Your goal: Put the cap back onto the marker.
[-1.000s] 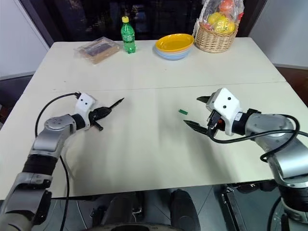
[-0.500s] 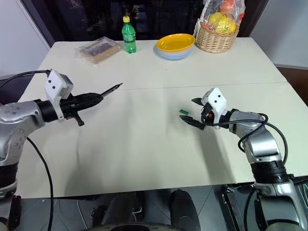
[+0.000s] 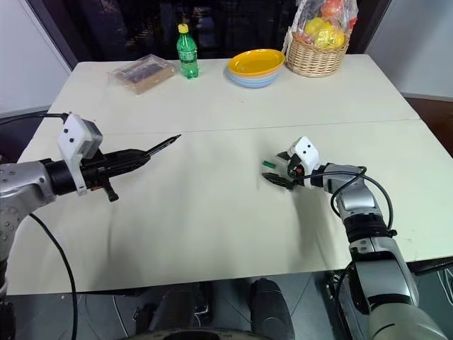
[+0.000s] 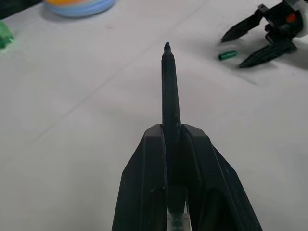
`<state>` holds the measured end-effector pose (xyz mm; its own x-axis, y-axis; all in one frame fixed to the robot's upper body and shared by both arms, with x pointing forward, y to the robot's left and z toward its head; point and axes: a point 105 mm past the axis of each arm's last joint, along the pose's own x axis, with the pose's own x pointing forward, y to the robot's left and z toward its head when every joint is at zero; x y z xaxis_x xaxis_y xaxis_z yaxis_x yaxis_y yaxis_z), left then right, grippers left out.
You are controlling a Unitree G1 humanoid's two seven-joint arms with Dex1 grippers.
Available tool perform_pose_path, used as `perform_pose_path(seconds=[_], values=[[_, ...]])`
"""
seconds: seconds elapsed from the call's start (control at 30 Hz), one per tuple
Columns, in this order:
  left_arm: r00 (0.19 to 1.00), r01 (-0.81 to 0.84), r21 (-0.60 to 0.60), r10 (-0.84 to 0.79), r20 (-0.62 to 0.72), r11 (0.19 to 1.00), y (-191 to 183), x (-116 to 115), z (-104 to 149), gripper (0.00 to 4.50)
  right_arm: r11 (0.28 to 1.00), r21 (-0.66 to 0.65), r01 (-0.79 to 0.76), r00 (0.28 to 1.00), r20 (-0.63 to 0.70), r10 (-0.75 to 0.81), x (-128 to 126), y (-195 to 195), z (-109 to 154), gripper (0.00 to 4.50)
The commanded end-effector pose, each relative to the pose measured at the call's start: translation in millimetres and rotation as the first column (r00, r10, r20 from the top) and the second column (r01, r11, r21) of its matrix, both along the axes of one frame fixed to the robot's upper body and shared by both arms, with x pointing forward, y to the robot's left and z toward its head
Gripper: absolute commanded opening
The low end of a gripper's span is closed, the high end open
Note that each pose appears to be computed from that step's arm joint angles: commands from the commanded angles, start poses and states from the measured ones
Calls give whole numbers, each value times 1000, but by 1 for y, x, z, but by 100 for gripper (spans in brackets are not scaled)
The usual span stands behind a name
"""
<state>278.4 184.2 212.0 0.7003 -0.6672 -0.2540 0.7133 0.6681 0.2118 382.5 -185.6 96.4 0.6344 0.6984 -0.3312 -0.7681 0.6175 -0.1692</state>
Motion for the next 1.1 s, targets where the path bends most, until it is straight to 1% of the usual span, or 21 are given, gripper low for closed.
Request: perform_pose_path(seconds=[0.03,0.33,0.43,0.63,0.67,0.8,0.9,0.97,1.1], values=[[999,9,20,-9,37,1000,2,-8,11,3,1000,0,-14,999,39,14,5,2,8,450],[1000,24,34,-24,16,999,2,-13,7,3,999,0,-33,999,30,33,7,7,3,450],[1000,25,36,-26,17,999,1,-13,8,0,999,0,-39,999,24,39,6,10,1,362],[999,27,35,-28,21,999,-1,-12,8,0,999,-3,-43,999,16,43,6,11,-2,47],[999,28,34,-29,20,999,-1,-12,8,0,999,-3,-44,999,16,44,6,12,-2,3],[999,34,35,-35,13,999,-2,-12,6,0,999,-9,-48,999,18,48,4,10,-1,3],[998,67,36,-67,3,997,-6,-11,4,0,994,-56,-92,995,33,93,-2,12,4,3],[994,106,56,-106,-8,993,-8,-10,1,0,984,-115,-135,987,75,144,-7,14,13,3],[973,229,74,-228,-28,970,-16,0,-5,0,922,-299,-245,933,185,307,-20,23,49,3]])
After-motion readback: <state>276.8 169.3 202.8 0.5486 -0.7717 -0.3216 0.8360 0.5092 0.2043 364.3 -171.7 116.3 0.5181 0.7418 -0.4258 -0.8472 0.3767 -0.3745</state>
